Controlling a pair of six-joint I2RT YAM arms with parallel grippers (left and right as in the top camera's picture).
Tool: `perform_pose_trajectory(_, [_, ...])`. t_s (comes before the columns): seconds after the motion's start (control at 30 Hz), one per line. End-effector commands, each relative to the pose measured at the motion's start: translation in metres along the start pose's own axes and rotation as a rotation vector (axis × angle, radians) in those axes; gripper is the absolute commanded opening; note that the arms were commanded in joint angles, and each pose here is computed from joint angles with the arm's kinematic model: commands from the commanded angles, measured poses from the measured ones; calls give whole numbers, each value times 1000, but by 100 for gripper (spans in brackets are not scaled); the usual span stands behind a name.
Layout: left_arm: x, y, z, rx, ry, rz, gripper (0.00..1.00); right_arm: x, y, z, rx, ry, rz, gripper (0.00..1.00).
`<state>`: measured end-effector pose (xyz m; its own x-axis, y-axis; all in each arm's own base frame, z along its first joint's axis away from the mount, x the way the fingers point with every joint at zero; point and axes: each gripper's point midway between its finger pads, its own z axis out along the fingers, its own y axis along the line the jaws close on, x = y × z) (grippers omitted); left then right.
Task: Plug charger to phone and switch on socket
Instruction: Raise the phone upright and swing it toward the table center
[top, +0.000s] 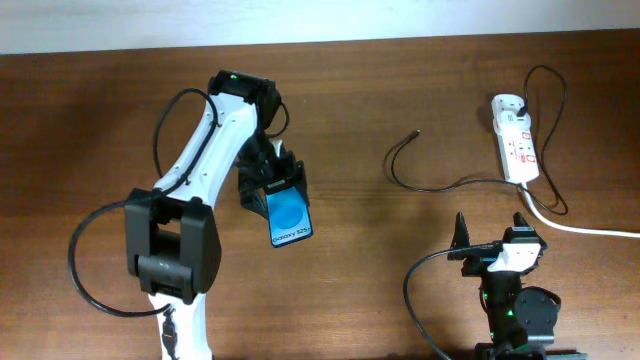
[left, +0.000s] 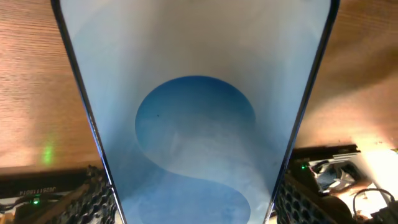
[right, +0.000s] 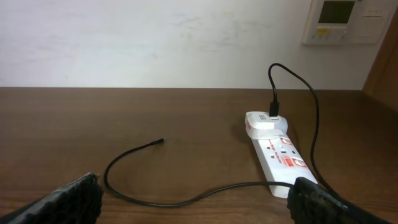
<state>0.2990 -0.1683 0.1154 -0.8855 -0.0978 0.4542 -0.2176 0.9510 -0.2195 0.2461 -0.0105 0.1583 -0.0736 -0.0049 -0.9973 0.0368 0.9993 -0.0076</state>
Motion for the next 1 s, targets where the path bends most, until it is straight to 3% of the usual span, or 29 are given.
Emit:
perform_pose_trajectory(0.0, [2,-10,-3,36,7,30,48,2,4,0,-18,2,-6,99])
perform_pose_trajectory(0.97, [33,-38,-32,136,-37,151,46,2,4,0,-18,2,-6,99])
